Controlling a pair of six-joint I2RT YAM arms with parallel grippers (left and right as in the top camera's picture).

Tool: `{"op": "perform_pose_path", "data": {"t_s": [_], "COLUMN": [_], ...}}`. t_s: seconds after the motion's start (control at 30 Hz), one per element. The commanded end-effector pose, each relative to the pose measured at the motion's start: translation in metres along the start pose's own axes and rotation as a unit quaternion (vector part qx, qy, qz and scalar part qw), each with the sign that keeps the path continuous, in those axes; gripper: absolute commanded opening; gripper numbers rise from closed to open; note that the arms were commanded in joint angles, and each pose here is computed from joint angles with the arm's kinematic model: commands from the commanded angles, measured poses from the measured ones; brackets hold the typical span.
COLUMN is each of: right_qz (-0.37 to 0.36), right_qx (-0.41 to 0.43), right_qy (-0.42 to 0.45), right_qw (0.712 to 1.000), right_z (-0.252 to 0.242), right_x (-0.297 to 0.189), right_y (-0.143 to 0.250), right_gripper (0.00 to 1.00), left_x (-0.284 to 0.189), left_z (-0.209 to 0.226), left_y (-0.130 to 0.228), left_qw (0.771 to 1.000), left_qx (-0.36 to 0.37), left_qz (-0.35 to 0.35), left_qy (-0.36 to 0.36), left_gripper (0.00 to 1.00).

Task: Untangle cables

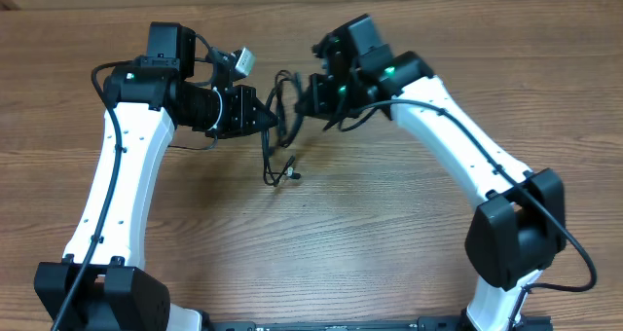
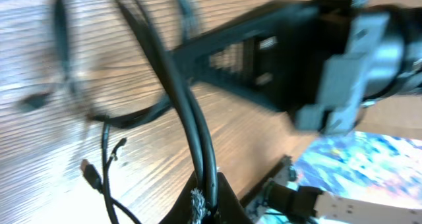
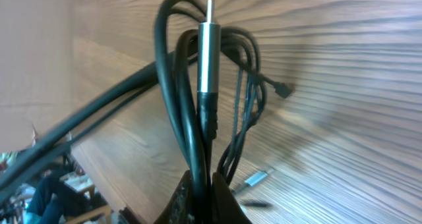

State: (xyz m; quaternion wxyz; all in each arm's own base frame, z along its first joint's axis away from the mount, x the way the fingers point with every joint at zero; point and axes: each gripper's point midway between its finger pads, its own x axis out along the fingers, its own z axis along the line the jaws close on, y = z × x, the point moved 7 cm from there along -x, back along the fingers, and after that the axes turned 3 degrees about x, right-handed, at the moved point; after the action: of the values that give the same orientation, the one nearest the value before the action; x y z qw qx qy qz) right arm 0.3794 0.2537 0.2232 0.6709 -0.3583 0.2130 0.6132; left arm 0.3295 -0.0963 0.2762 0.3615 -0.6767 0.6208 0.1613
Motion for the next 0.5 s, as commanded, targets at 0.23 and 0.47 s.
{"op": "perform_pose_path", "data": {"t_s": [0.23, 0.47], "right_qz": [-0.086, -0.054], "right_qx": [0.155, 0.056], "right_qy": [0.073, -0.010], "right_qw": [0.982, 0.997], "right_z": [-0.095, -0.079], "right_x": [-0.132, -0.133], "right_y": [-0.021, -0.018], "right_gripper": [0.04, 0.04], "left_x": [-0.027, -0.020], "left_z": [0.042, 0.032], "left_y": [-0.006, -0.005], "left_qw": [0.988, 0.993], "left_qx": [-0.021, 0.001], "left_qz": [-0.038, -0.030], "left_qy": [-0.147, -0.118], "left_gripper": [0.04, 0.04]}}
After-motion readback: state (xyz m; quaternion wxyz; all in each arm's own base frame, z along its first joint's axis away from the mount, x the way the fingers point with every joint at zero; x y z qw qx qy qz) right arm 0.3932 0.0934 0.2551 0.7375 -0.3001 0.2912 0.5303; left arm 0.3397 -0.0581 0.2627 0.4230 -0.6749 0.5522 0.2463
